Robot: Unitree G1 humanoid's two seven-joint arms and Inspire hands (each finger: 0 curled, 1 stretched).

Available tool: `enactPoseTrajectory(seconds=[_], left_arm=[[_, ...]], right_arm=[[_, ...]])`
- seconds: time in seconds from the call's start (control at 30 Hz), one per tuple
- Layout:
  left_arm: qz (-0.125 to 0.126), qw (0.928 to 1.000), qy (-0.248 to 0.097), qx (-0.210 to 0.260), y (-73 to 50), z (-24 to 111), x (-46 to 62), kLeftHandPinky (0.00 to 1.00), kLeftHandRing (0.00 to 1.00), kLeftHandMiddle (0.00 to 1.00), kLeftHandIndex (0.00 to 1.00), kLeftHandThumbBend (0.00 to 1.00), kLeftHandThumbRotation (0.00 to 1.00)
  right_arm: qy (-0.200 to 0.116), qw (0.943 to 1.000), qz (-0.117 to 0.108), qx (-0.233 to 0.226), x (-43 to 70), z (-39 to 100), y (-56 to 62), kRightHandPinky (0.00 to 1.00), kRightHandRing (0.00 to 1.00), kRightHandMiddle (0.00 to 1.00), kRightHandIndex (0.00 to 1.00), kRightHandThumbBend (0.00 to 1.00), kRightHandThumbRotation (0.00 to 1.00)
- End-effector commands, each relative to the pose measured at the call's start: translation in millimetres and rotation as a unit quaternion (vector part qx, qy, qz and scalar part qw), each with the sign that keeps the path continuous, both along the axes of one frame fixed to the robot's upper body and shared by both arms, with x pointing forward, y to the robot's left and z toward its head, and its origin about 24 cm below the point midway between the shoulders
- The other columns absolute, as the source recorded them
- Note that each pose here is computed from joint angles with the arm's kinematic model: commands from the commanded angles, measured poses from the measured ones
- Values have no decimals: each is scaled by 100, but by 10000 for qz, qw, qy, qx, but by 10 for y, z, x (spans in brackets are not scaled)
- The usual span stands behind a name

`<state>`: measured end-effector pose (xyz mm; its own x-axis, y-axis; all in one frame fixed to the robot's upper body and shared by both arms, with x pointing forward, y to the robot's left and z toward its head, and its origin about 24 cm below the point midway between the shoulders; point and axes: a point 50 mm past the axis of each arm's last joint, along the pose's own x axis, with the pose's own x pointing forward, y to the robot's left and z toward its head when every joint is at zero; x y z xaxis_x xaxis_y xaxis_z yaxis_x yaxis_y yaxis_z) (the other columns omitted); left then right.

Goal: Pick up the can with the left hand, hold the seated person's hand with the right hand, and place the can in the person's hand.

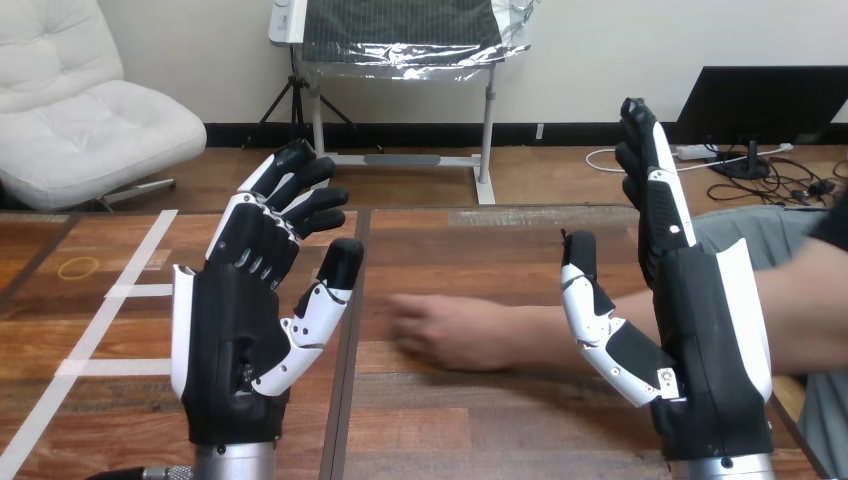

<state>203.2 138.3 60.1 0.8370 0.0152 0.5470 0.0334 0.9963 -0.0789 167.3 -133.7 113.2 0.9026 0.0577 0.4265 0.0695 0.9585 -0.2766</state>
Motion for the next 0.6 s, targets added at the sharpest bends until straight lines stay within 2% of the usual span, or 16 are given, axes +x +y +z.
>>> enactPoseTrajectory(seconds=[0.0,0.57], left_arm=[[-59,9988,-476,-2,-57,169,50,69,73,78,80,52,30],[-3,9989,-474,15,-51,177,55,69,73,78,80,52,30]], right_arm=[[-300,9995,-9,86,18,132,-10,100,100,100,100,0,0],[-305,9995,4,48,32,141,-10,100,100,100,100,0,0]])
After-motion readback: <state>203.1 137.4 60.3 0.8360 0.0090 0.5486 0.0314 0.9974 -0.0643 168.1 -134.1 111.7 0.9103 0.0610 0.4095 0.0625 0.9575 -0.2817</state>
